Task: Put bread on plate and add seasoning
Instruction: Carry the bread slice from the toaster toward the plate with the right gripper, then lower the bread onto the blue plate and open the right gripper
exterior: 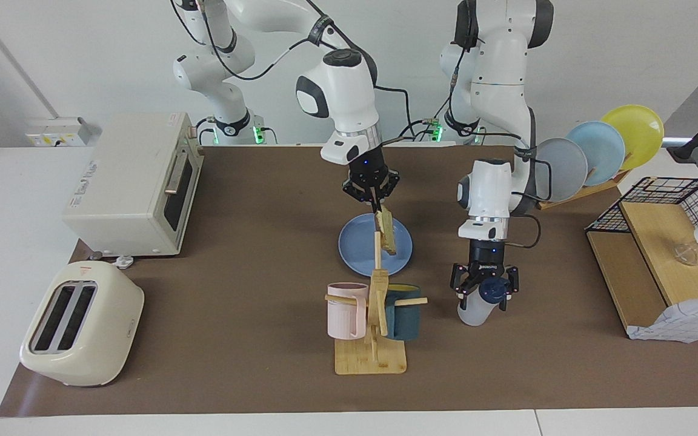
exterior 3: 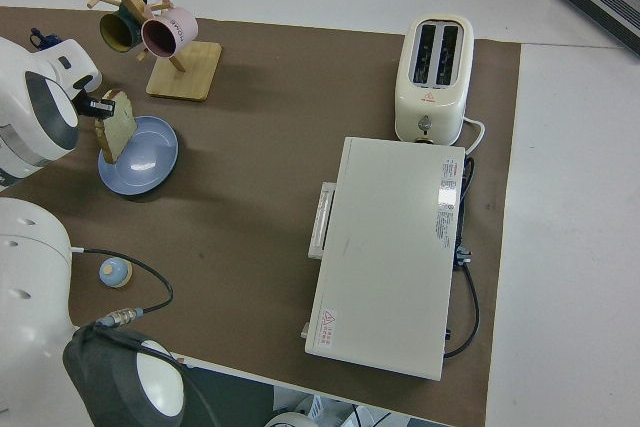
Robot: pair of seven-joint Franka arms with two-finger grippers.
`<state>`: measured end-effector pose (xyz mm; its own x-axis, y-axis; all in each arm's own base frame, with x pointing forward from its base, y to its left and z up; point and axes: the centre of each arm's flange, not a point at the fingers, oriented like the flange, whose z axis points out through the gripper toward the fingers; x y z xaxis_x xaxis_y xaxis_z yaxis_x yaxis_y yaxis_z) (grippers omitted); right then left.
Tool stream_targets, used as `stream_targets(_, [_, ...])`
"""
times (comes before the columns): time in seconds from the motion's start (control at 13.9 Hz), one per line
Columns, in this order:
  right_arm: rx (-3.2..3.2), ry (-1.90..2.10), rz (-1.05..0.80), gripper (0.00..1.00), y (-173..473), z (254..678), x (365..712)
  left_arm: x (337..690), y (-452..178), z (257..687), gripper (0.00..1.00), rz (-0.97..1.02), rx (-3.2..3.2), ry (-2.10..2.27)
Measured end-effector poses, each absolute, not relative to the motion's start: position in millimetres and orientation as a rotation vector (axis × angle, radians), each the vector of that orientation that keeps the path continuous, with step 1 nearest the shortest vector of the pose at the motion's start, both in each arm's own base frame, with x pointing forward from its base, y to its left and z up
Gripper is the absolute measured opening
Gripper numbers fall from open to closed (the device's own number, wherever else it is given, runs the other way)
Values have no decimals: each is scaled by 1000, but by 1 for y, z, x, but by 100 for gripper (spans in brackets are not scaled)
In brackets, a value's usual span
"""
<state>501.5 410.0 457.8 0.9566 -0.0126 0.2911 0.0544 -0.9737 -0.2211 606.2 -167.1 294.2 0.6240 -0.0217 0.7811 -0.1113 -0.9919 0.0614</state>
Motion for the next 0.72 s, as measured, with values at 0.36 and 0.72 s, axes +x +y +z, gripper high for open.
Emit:
stream_targets(0.36, [-2885, -42, -422, 6, 411, 440, 496, 614, -169, 293, 100, 1327, 2732, -114])
stream_targets(0.72, [-2877, -39, -433, 6, 400, 408, 485, 613, -168, 286, 97, 1314, 2743, -115])
